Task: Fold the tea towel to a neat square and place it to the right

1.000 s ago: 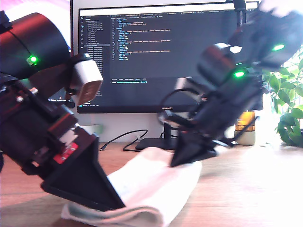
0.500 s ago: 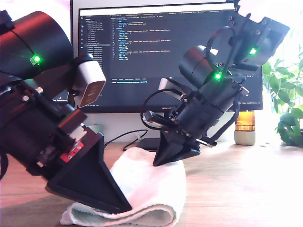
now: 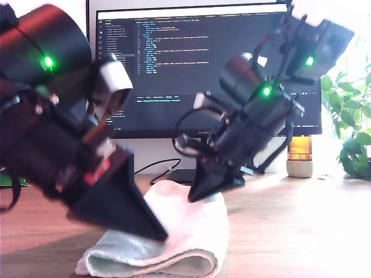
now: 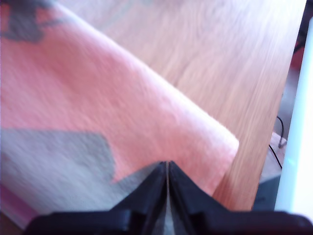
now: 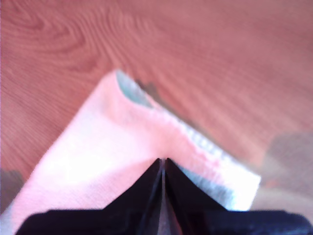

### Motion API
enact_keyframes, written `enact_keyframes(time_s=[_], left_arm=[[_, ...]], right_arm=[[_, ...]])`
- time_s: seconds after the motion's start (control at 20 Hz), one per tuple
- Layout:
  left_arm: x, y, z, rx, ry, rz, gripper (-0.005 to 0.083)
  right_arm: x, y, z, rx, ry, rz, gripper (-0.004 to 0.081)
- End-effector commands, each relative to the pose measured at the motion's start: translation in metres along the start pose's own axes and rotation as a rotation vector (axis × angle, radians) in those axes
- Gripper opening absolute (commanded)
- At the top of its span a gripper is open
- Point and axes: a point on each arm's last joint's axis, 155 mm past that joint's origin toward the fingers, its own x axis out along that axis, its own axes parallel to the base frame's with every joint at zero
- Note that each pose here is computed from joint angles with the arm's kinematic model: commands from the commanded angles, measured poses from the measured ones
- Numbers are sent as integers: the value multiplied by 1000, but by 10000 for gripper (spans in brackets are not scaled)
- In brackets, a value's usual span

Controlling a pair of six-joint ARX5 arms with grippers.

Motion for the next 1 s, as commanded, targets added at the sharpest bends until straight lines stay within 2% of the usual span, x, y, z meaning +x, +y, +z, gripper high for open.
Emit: enact_keyframes(time_s=[0.0, 0.2, 0.3, 0.5, 0.6, 0.75, 0.95], left_arm=[[-9, -2, 17, 24, -53, 5, -19], [-24, 5, 32, 47, -107, 65, -19], [-31, 12, 33, 72, -106, 98, -19], [-43, 33, 30, 49, -101, 148, -19], [-50, 37, 35, 49, -124, 144, -19], [-57, 41, 39, 69, -147, 132, -19], [-62, 38, 50, 116, -196, 88, -19]], right_arm=[[-20, 9, 26, -33, -73, 6, -11], [-44, 14, 39, -71, -99, -13, -11], [-55, 14, 39, -96, -93, -38, -11], [-76, 14, 42, -140, -93, -75, -11], [-85, 16, 41, -145, -101, -86, -11], [-96, 17, 28, -148, -103, -105, -11], [-108, 26, -6, -166, -112, -102, -11]])
